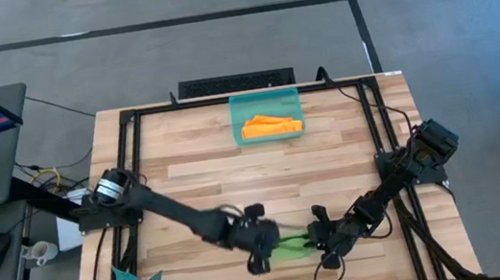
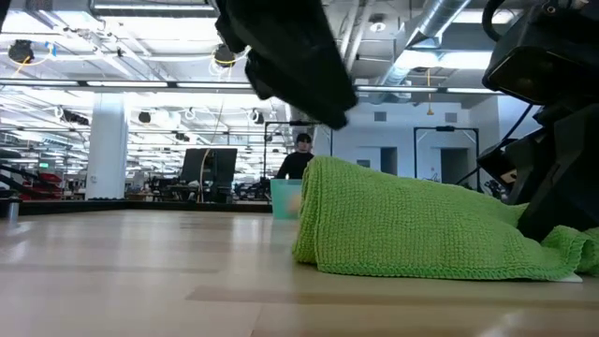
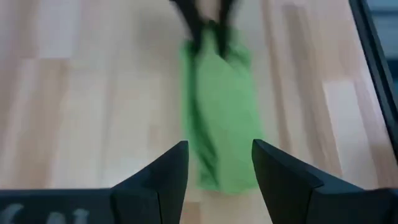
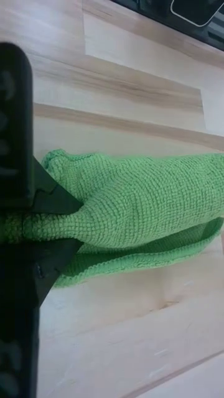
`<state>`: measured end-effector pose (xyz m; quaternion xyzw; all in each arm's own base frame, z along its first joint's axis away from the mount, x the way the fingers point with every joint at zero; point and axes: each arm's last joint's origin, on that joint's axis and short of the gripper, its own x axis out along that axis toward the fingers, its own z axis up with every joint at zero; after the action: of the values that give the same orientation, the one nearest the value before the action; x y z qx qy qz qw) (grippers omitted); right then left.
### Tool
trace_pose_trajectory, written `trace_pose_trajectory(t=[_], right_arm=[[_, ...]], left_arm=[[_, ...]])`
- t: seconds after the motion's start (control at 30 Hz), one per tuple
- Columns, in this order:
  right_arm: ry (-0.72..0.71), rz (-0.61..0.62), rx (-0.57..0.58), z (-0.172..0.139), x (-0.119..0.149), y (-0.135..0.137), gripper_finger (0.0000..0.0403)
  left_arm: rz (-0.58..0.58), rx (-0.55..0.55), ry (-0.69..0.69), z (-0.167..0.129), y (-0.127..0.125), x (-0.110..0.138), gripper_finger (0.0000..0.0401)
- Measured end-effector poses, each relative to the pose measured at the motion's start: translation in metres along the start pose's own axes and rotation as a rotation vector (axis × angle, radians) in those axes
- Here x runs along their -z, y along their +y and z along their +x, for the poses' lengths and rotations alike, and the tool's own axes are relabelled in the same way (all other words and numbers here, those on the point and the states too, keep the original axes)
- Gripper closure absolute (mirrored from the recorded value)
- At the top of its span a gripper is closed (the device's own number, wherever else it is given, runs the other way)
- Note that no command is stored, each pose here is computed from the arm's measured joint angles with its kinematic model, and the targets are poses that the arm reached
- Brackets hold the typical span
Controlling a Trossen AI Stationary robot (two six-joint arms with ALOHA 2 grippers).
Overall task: Roll microfiber towels into tight, uniform cylinder then place into a basket
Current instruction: Put the rolled green microfiber towel into the blue bin
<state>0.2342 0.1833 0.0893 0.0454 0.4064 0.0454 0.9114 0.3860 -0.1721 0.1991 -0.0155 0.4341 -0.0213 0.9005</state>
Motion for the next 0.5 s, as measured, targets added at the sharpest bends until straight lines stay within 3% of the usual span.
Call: trace_pose_trajectory(t=[0.07, 0.17, 0.37, 0.5], right_arm=[[0.0, 0.0, 0.0, 0.0, 0.0, 0.0, 0.0347], [0.0, 0.001, 0.001, 0.0, 0.0, 0.0, 0.0347], [0.001, 0.009, 0.003, 0.001, -0.002, -0.003, 0.0347], [0.0, 0.01, 0.003, 0.001, -0.002, -0.003, 0.0346]], left_arm=[[0.051, 0.019, 0.001, 0.007, -0.011, 0.006, 0.0231], [0.04, 0.076, -0.027, 0.013, -0.022, 0.008, 0.0223], [0.04, 0.102, -0.012, 0.018, -0.024, 0.01, 0.0193], [0.136, 0.069, -0.04, 0.018, -0.024, 0.009, 0.0187]])
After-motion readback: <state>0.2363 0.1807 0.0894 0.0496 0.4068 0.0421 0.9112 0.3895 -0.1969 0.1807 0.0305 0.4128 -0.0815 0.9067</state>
